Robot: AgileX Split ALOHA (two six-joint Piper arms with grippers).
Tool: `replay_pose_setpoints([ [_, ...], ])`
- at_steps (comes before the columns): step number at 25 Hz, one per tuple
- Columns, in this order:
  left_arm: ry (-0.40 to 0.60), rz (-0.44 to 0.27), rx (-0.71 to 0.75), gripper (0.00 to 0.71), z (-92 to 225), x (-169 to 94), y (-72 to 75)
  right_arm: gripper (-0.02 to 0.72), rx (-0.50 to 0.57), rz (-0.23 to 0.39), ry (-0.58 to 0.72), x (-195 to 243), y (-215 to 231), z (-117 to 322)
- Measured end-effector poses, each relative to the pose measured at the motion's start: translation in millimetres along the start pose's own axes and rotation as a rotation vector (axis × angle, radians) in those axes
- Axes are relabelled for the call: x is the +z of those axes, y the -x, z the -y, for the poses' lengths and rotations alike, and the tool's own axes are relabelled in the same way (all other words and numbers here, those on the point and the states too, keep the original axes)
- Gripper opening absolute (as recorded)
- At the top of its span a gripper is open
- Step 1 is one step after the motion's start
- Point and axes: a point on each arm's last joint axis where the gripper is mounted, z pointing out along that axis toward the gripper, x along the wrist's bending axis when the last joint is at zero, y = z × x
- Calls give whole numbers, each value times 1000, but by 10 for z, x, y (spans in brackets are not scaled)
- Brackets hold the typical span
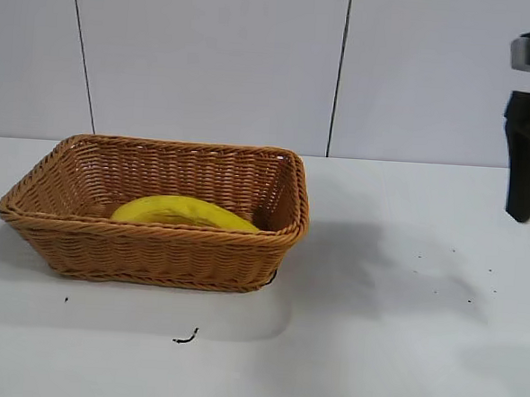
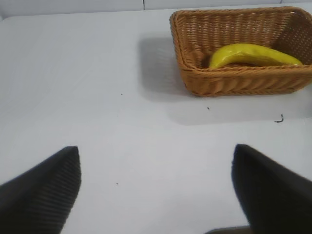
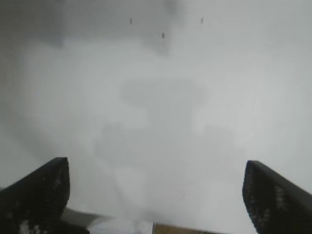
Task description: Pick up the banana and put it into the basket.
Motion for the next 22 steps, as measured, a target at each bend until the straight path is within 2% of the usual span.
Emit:
replay_pose_setpoints([
  [5, 0, 0, 0, 635, 0, 0, 0, 656, -21, 4, 208, 2, 6, 578],
  [14, 0, 0, 0, 635, 0, 0, 0, 656, -75, 12, 760, -444, -28, 1281],
  [18, 0, 0, 0, 635, 0, 0, 0, 656, -91, 16, 927, -505, -30, 1542],
  [22, 0, 0, 0, 635, 0, 0, 0, 656, -101, 16, 1038, -526, -31, 1714],
])
